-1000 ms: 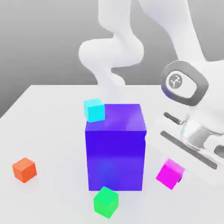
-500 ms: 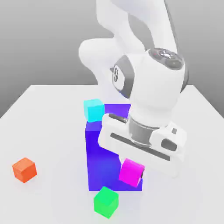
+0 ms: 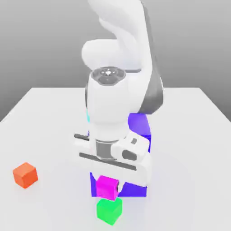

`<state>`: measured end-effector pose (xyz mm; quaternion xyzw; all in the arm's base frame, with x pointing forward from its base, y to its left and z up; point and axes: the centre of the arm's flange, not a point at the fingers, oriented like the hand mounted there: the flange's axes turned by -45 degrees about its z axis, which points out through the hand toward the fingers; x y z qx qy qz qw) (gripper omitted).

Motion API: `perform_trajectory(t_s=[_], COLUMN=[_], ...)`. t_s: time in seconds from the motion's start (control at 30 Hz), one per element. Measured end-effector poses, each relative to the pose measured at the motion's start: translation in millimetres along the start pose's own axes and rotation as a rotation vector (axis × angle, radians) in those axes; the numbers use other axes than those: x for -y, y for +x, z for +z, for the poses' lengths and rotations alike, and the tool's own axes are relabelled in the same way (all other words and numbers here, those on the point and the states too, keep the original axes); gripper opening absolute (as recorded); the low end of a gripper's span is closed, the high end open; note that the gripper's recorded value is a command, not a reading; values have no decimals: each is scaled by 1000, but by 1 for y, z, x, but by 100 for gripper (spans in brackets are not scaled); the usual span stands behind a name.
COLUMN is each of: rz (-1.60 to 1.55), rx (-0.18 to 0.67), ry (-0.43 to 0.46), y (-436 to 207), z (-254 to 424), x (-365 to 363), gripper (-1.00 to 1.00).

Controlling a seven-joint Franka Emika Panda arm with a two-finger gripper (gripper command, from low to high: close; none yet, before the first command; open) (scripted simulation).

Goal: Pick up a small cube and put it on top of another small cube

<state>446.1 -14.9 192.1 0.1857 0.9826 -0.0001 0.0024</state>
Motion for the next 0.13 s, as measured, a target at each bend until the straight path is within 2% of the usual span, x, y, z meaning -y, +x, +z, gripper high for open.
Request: perform_trajectory(t_s=[0.03, 0.07, 0.13], rz=[1, 2, 2], rx=[-3, -4, -4], ry=[0, 1, 1], y=[1, 2, 2], z=[9, 13, 13], x=[1, 1, 1], gripper=[-100, 100, 100])
